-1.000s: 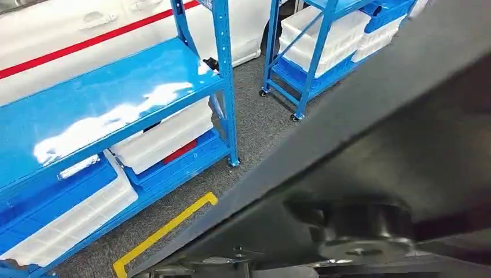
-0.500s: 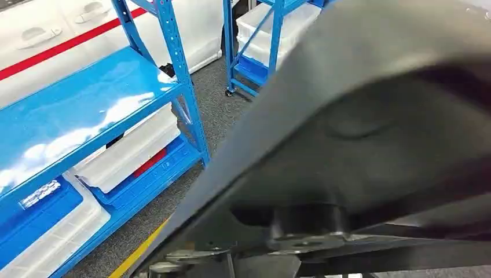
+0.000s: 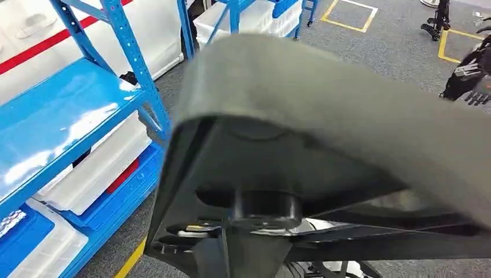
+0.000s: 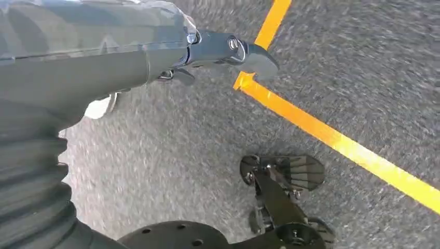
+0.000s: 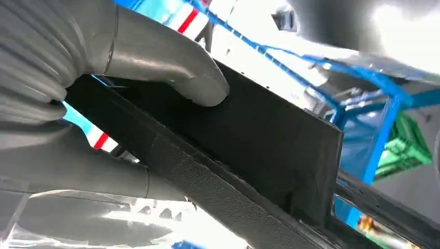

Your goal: Take the parts from the cabinet and place them on the table.

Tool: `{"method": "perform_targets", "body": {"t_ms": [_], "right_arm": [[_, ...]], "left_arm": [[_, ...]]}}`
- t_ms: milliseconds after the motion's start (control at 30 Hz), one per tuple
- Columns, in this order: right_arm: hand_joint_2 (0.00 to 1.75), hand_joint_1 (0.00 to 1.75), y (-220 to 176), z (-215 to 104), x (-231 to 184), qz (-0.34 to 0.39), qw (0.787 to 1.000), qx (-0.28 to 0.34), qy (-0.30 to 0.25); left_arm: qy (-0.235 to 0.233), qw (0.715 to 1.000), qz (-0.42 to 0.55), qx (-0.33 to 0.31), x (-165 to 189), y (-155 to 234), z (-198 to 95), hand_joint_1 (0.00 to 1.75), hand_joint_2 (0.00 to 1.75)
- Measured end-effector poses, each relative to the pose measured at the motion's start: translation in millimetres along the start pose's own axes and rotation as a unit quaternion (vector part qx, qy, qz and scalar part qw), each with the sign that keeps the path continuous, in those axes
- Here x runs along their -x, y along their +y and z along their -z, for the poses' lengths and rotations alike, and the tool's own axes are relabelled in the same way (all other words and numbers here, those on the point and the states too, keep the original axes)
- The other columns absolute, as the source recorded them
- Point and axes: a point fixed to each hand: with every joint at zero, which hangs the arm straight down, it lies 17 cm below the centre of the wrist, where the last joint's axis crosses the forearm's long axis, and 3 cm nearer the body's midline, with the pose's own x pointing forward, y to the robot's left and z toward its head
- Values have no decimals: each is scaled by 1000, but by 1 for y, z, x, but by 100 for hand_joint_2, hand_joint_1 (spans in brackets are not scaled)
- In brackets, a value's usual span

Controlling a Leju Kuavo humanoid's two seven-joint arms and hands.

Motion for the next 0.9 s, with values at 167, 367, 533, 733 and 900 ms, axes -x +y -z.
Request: {"method": "perform_targets", "body": {"t_ms": [167, 367, 533, 733, 900], "right_arm": [[175, 175, -5, -4, 7, -18, 1000, 5, 12], [175, 175, -13, -18, 37, -29, 998, 18, 52], [175, 175, -24, -24, 43, -23, 997, 29, 62], [175, 175, -33, -31, 50, -42, 996, 38, 76], [175, 175, -40, -41, 52, -45, 994, 49, 89]], "left_arm": [[-1, 1000, 8, -7, -5, 3, 2, 0, 175], [0, 1000, 12, -3, -3, 3, 1, 0, 175], [5, 1000, 7, -4, -1, 3, 1, 0, 175], [13, 1000, 9, -5, 3, 5, 1, 0, 175], [20, 1000, 11, -9, 6, 10, 1, 0, 175]]}}
